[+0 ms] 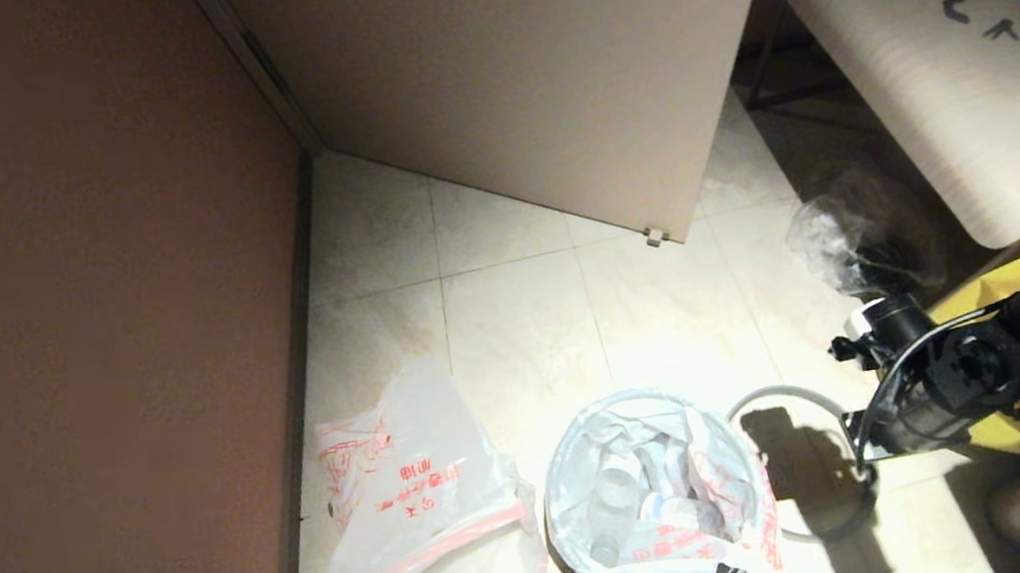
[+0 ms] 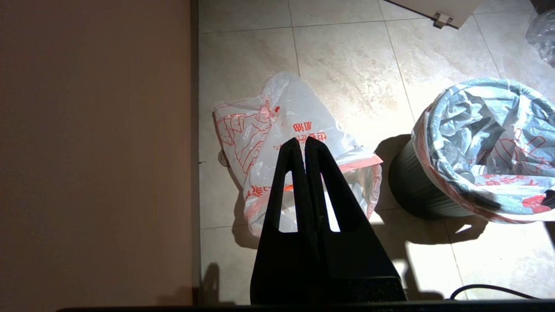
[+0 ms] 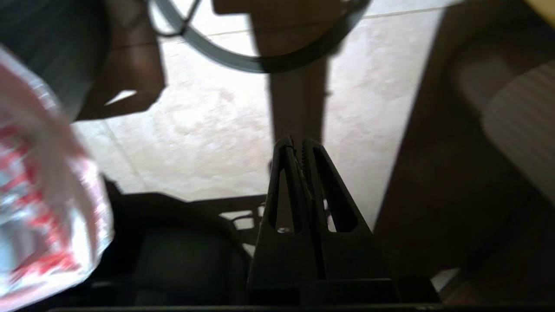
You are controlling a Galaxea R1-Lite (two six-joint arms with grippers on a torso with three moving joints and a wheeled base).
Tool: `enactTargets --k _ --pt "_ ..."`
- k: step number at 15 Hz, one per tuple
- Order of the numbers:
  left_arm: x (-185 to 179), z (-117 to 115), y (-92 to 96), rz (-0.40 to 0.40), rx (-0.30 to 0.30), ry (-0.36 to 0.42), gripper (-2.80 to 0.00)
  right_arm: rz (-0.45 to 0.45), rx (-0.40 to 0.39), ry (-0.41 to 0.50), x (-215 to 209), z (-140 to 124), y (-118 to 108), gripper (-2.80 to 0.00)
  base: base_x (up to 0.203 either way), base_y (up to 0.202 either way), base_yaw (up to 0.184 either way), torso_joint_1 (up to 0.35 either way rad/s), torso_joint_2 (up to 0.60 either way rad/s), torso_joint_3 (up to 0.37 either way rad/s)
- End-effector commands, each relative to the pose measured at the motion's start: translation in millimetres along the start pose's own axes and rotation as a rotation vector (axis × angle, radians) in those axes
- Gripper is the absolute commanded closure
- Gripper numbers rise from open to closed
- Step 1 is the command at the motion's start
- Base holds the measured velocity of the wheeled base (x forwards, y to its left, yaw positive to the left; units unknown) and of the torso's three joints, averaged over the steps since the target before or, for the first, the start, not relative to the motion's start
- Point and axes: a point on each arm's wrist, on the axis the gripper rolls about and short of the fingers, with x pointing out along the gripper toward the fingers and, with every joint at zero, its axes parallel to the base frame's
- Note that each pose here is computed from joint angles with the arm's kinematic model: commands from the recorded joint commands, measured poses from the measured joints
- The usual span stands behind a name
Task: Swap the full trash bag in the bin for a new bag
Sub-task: Place the trash bag on the floor
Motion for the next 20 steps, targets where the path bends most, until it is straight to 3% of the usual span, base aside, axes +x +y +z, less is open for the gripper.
enactTargets --k 1,6,8,10,13,16,17,20 --pt "0.2 -0.4 0.0 0.000 0.000 0.002 0.00 0.030 -0.019 -0.021 -13.1 -1.8 11.2 0.00 0.000 0.000 0.000 0.000 0.00 0.000" --pt "0.2 -0.4 0.0 0.000 0.000 0.002 0.00 0.041 -0.019 -0.022 -20.4 -6.1 15.2 0.00 0.000 0.000 0.000 0.000 0.00 0.000" --pt "0.2 -0.4 0.0 0.000 0.000 0.002 0.00 0.046 0.058 -0.014 -21.9 -7.8 14.2 0.00 0.000 0.000 0.000 0.000 0.00 0.000" --pt "0.2 -0.4 0.0 0.000 0.000 0.002 0.00 0.057 0.065 0.001 -17.3 -10.2 16.5 0.00 0.000 0.000 0.000 0.000 0.00 0.000" --pt "0.2 -0.4 0.0 0.000 0.000 0.002 0.00 0.162 0.104 0.044 -15.1 -14.2 30.0 0.00 0.000 0.000 0.000 0.000 0.00 0.000" --pt "0.2 -0.4 0.0 0.000 0.000 0.002 0.00 0.177 0.133 0.106 -8.6 -27.3 46.8 0.00 0.000 0.000 0.000 0.000 0.00 0.000" --pt "0.2 -0.4 0.0 0.000 0.000 0.002 0.00 0.172 0.133 0.130 -6.7 -32.6 49.4 -2.80 0.000 0.000 0.000 0.000 0.00 0.000" --pt "0.2 -0.4 0.0 0.000 0.000 0.002 0.00 0.143 0.197 0.228 -8.2 -51.9 58.8 -2.80 0.000 0.000 0.000 0.000 0.00 0.000"
